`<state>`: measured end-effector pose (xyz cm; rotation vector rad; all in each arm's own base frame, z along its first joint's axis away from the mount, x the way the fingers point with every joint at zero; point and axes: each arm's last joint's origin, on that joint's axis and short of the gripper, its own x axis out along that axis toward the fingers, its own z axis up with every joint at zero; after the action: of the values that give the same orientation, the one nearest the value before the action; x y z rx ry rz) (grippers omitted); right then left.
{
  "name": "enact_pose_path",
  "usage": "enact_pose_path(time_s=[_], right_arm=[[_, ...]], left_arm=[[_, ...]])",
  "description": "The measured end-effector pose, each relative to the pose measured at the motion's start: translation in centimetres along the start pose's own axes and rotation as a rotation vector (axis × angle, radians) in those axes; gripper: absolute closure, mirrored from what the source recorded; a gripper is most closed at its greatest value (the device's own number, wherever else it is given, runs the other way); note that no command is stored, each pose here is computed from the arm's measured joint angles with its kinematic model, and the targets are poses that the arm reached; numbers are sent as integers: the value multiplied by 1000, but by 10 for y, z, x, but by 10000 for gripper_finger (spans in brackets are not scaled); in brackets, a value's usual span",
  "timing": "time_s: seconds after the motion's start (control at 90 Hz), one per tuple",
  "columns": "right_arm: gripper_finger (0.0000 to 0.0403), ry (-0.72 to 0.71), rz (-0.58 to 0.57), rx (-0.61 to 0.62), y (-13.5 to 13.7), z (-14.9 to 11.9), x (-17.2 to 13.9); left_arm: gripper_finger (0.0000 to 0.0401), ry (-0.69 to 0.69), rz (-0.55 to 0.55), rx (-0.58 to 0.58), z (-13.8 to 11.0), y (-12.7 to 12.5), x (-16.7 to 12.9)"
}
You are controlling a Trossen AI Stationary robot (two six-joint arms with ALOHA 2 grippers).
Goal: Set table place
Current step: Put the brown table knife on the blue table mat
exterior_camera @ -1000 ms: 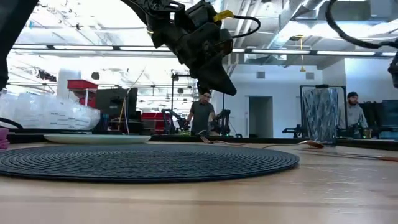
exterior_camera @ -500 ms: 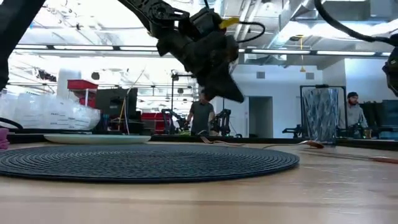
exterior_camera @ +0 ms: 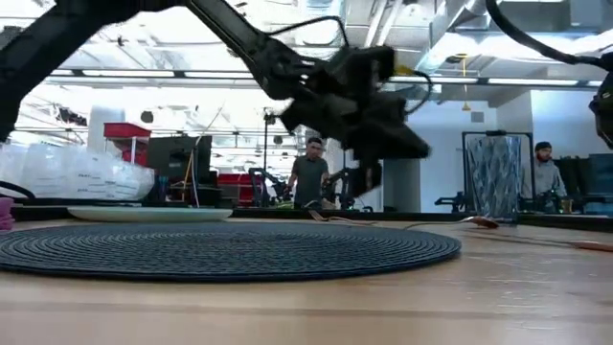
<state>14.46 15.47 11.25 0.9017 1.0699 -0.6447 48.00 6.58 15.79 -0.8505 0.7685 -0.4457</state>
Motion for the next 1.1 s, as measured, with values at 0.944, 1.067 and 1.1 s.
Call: enact_pose_path(time_s=[0.944, 1.067, 1.1], right_arm=[[403, 15, 22, 20, 2, -2, 0], [403, 15, 23, 21, 2, -2, 0], [403, 16, 24, 21, 2, -2, 0]], left_arm=[[297, -26, 196, -286, 4, 32, 19], [284, -15, 218, -267, 2, 31, 20], [284, -16, 220, -265, 2, 30, 21]])
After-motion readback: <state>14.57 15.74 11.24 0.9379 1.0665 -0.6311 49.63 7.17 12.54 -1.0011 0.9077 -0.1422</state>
